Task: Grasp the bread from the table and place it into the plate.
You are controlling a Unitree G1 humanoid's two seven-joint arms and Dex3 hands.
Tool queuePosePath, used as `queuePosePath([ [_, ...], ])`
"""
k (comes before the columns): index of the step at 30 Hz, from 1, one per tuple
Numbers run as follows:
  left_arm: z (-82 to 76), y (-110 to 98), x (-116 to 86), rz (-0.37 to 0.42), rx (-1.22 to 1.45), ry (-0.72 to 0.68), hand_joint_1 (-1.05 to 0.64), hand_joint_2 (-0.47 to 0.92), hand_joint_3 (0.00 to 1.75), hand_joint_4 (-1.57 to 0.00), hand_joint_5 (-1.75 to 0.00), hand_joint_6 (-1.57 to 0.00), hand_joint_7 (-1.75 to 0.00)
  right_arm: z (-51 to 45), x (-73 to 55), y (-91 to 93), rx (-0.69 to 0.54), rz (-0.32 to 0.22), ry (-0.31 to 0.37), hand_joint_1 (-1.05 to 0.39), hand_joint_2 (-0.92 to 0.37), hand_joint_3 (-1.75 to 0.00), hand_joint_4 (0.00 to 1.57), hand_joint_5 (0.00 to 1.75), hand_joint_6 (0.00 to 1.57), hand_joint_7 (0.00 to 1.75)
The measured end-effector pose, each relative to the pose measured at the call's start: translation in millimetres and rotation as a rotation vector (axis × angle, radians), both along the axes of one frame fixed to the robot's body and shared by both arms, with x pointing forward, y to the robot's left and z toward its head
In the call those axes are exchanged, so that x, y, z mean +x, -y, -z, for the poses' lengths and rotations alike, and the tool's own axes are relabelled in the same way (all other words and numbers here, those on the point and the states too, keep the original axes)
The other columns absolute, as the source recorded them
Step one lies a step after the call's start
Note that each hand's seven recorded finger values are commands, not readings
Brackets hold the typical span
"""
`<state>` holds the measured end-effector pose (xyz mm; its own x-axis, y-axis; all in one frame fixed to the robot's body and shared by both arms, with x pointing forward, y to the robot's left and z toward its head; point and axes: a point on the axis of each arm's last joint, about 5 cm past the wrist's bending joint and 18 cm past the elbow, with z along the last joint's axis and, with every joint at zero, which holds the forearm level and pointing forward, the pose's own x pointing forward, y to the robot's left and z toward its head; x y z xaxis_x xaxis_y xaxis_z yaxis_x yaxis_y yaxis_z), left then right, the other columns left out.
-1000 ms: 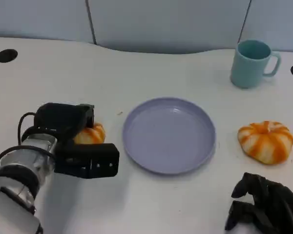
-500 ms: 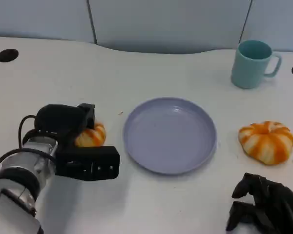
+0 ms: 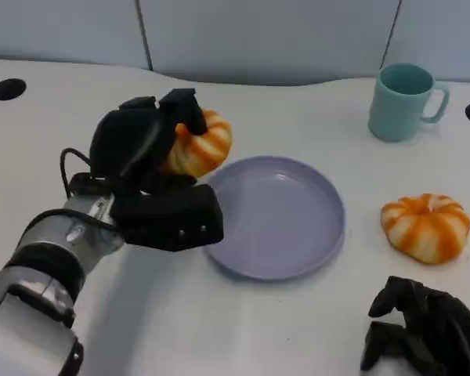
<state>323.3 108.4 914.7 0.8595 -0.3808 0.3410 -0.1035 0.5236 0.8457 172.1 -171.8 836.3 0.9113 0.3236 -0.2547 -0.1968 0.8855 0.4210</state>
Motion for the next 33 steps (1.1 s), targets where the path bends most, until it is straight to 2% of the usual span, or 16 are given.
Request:
queuePosePath([
  [8, -6.1, 22.0, -2.5, 0.16, 0.008, 0.047, -0.12, 0.47, 1.18, -0.86, -1.75, -0.66, -1.75, 0.1, 2.0, -1.5, 0.006, -0.003, 0.001, -0.42, -0.92, -0.48, 1.19, 1.16, 1.1, 1.09],
  [13, -9.6, 28.1, -2.4, 0.195, -0.002, 0.06, -0.15, 0.46, 1.21, -0.89, -1.75, -0.7, -1.75, 0.4, 2.1, -1.7, 0.009, -0.009, 0.003, -0.42, -0.92, -0.49, 1.19, 1.16, 1.1, 1.09],
  [16, -10.9, 33.4, -3.4, 0.27, 0.059, 0.013, -0.18, 0.49, 1.25, -0.95, -1.75, -0.78, -1.75, 0.5, 2.0, -1.7, 0.009, -0.007, 0.003, -0.43, -0.92, -0.47, 1.2, 1.16, 1.11, 1.09],
  [22, -10.0, 46.1, -7.3, 0.396, 0.153, -0.114, -0.22, 0.5, 1.23, -0.95, -1.75, -0.79, -1.75, 0.2, 2.6, -4.2, 0.01, -0.011, 0.004, -0.44, -0.92, -0.46, 1.21, 1.16, 1.12, 1.08],
  [28, -7.4, 46.0, -7.3, 0.415, 0.232, -0.216, -0.24, 0.52, 1.23, -0.95, -1.75, -0.79, -1.75, 0.2, 2.3, -4.2, 0.009, -0.009, 0.004, -0.44, -0.92, -0.45, 1.21, 1.15, 1.11, 1.08],
  [33, -6.8, 46.6, -7.1, 0.404, 0.239, -0.229, -0.23, 0.55, 1.2, -0.91, -1.75, -0.76, -1.75, 0.1, 2.4, -4.5, 0.005, -0.007, 0.004, -0.44, -0.92, -0.46, 1.22, 1.15, 1.13, 1.08],
])
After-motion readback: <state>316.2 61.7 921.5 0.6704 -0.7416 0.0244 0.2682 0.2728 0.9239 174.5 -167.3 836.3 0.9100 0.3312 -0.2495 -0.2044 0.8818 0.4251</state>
